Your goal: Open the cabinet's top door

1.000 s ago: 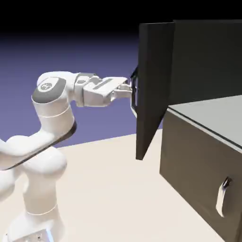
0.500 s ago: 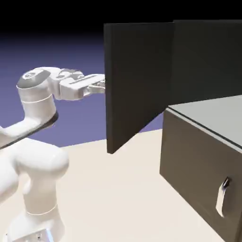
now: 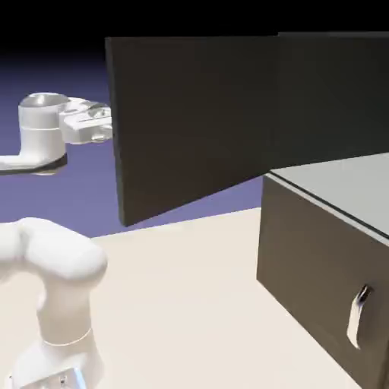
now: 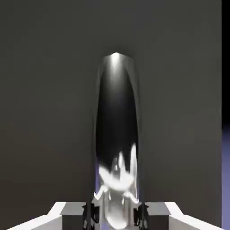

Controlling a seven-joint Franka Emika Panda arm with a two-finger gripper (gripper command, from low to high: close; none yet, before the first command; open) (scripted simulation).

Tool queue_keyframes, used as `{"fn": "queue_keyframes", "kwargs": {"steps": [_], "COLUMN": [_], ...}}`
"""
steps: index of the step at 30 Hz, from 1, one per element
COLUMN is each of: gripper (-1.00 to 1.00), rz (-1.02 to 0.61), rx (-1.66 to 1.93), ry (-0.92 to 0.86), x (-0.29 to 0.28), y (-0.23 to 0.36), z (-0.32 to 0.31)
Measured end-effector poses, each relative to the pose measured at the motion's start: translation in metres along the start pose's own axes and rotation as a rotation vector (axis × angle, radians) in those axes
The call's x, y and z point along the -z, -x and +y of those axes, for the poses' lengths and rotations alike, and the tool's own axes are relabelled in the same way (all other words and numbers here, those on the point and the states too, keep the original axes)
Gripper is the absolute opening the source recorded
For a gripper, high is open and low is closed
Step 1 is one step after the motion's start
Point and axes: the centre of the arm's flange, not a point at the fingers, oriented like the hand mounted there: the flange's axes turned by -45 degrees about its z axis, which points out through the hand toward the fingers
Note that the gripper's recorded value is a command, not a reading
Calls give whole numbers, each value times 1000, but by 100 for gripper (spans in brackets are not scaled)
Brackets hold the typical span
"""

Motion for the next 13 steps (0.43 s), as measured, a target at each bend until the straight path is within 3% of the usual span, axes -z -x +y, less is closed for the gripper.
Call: {"fn": "queue_keyframes", "kwargs": {"steps": [13], "gripper": [-100], "rz": [0], "rx": [0], "ry": [272], "x": [110], "y": [0], "z": [-55]}}
